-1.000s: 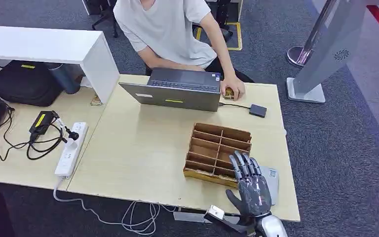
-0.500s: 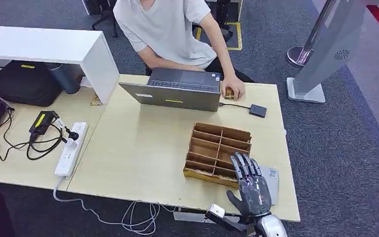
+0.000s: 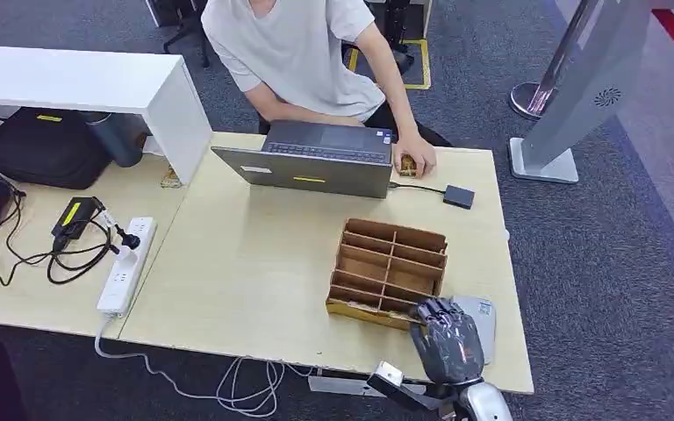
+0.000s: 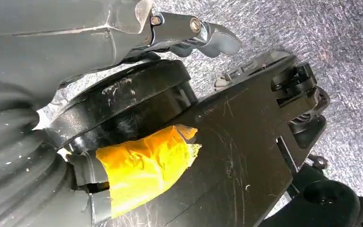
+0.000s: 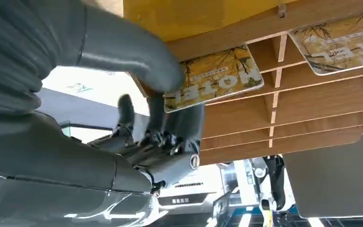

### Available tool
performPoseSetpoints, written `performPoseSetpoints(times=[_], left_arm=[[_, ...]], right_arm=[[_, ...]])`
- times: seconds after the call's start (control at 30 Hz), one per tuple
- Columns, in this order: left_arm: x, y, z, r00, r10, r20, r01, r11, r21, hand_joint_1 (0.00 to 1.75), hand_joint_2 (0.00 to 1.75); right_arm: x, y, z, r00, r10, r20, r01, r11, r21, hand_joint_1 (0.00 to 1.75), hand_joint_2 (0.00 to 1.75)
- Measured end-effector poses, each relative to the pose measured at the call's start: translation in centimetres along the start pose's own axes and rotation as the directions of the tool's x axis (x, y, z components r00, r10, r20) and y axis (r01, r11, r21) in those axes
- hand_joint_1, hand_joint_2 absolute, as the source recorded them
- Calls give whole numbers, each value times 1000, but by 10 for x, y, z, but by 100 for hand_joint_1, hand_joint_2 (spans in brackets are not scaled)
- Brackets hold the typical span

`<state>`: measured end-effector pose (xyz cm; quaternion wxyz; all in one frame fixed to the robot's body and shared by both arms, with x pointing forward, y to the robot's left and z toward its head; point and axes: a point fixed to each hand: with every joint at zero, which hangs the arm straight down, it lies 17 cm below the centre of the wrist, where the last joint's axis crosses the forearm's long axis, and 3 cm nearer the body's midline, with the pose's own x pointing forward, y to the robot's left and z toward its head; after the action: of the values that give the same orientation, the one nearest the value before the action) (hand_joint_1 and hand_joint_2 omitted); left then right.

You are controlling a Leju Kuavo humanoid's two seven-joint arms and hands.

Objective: Pass the card to the sensor for recognition and then transmit it.

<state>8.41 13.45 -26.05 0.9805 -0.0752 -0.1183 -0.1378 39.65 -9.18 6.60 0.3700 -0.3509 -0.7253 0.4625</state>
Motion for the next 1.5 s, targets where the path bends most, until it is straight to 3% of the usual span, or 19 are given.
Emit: performPoseSetpoints(times=[1.0,1.2,1.5], left_arm=[[7,0,0,1000,4,19,-4,1000,-7,0,175],[5,-1,0,1000,-1,10,1,1000,-7,0,175],[5,-1,0,1000,-4,10,4,1000,-8,0,175]], right_arm=[[-9,0,0,998,-41,-38,41,999,-5,175,175],[-26,-13,-15,990,-113,-88,110,993,-48,175,175],[-41,-45,-38,992,-101,-79,92,990,-104,175,175]])
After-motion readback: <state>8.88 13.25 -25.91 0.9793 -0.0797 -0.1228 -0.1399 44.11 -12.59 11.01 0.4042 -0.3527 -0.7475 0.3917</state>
